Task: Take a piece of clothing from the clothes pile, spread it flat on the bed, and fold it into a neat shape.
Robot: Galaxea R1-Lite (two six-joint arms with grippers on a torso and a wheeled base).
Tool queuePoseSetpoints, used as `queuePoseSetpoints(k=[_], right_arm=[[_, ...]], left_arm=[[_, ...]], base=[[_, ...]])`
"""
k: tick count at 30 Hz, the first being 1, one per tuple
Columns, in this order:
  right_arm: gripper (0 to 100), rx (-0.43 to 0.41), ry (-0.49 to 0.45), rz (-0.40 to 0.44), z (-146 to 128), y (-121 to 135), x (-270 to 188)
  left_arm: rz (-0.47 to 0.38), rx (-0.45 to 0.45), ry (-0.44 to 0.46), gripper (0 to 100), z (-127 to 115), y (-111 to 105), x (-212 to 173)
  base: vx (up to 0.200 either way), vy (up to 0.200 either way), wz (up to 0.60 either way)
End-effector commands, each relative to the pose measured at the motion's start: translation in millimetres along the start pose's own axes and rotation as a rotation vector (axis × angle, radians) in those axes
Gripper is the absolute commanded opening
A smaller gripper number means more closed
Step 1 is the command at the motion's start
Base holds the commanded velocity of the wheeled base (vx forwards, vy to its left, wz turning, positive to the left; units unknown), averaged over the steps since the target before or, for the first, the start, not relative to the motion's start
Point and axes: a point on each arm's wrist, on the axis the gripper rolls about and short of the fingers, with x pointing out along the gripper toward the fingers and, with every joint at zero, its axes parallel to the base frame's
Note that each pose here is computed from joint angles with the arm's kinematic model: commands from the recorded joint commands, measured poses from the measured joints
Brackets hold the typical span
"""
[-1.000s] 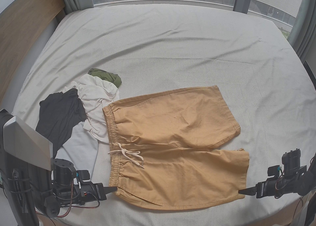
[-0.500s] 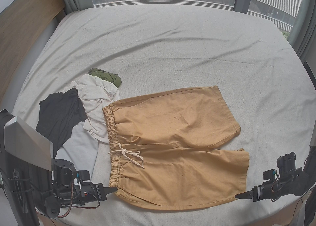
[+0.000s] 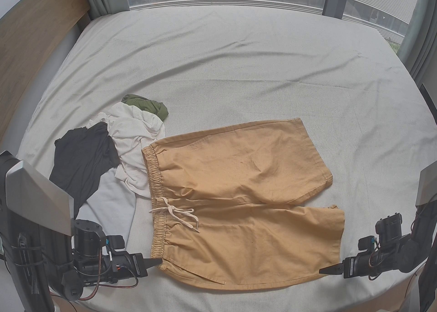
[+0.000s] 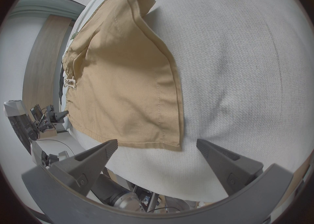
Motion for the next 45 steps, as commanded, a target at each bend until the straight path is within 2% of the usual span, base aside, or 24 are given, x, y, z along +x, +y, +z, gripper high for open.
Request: queuePoseSetpoints(k=[1, 18, 26, 30, 35, 38, 42, 45], right_arm=[[0, 0.013, 0.029, 0.011, -5.8, 4.3, 2.8], [0, 0.020, -0.009, 0.014, -2.2, 7.0, -6.4], [0, 0.007, 0.034, 0.011, -9.0, 13.9, -18.3], [0, -0.006, 0.058, 0.004, -12.1, 14.1, -20.7], [0, -0.019, 0.112, -0.008, -18.1, 12.5, -21.5], [0, -0.026, 0.131, -0.012, -20.3, 12.2, -22.3], [0, -0.032, 0.131, -0.010, -20.7, 13.4, -24.0], [0, -0.051, 0.081, 0.008, -15.5, 16.3, -27.4]], left_arm=[[0.006, -0.006, 0.012, 0, -3.2, -0.1, -3.0], [0.004, -0.007, 0.008, 0, -2.4, -0.4, -3.6], [0.005, 0.010, 0.014, 0, -3.0, 0.0, -3.4], [0.023, 0.026, 0.041, 0, -5.7, 3.2, -4.0], [0.042, 0.035, 0.129, 0, -14.2, 7.3, -5.7], [0.051, 0.049, 0.152, 0, -15.4, 12.0, -8.3], [0.021, 0.055, 0.165, 0, -14.5, 13.6, -11.6], [-0.014, 0.069, 0.120, 0, -7.8, 12.2, -13.6]], base=[[0.000, 0.000, 0.00], [0.000, 0.000, 0.00], [0.000, 0.000, 0.00], [0.000, 0.000, 0.00], [0.000, 0.000, 0.00], [0.000, 0.000, 0.00], [0.000, 0.000, 0.00], [0.000, 0.000, 0.00]])
